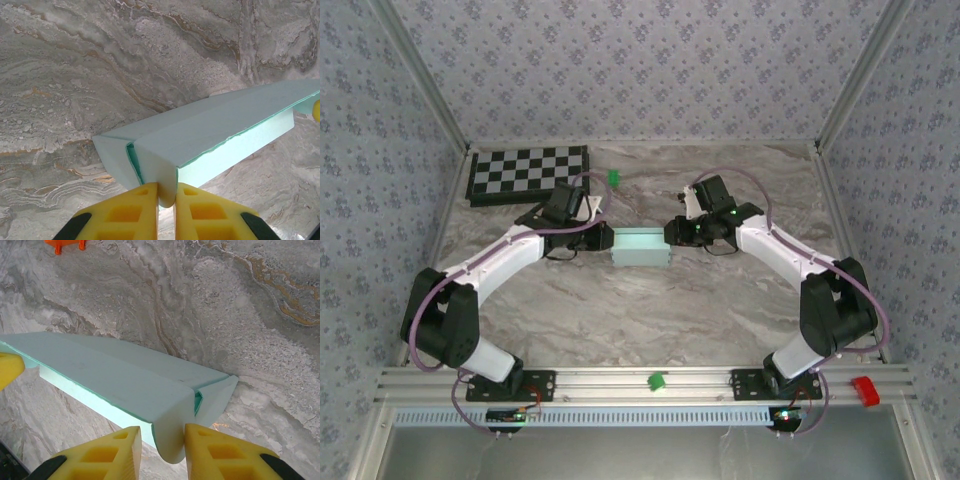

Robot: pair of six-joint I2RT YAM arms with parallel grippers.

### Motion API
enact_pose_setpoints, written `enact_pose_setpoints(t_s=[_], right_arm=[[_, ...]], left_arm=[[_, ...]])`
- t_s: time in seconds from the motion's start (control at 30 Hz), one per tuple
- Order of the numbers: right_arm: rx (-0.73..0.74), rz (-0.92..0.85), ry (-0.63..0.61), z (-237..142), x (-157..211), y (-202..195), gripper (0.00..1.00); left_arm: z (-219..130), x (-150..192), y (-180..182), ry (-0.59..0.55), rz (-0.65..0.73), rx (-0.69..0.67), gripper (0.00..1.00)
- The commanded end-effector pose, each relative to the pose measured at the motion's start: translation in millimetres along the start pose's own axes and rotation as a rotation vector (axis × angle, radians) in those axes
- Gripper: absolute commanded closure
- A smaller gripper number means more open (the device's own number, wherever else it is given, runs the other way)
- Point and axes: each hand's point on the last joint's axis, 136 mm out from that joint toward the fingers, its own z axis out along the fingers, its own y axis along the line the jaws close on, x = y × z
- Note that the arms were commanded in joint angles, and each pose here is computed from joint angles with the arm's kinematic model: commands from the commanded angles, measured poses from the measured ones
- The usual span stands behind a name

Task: Fold the paper box

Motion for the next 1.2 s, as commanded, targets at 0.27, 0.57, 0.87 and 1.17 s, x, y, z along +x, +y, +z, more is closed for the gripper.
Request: enact_pose_setpoints(t_s=[0.27,0.57,0.87,1.17], right_arm=[[-0.022,-0.001,0.024,-1,-2,11,0.7],[-0.037,0.04,0.063,4,3,10,0.67],[-0.072,0.062,0.049,-1,-7,18,0.65],[-0.1,0.074,0.054,0,-9,23,0.65]], left_arm=[[0,0,-4,0.011,0.007,-0.006,0.85],[2,2,-3,0.017,0.008,-0.01,0.85],[2,2,-4,0.016,0.008,-0.011,0.85],[3,2,-4,0.017,0.008,-0.01,0.84]])
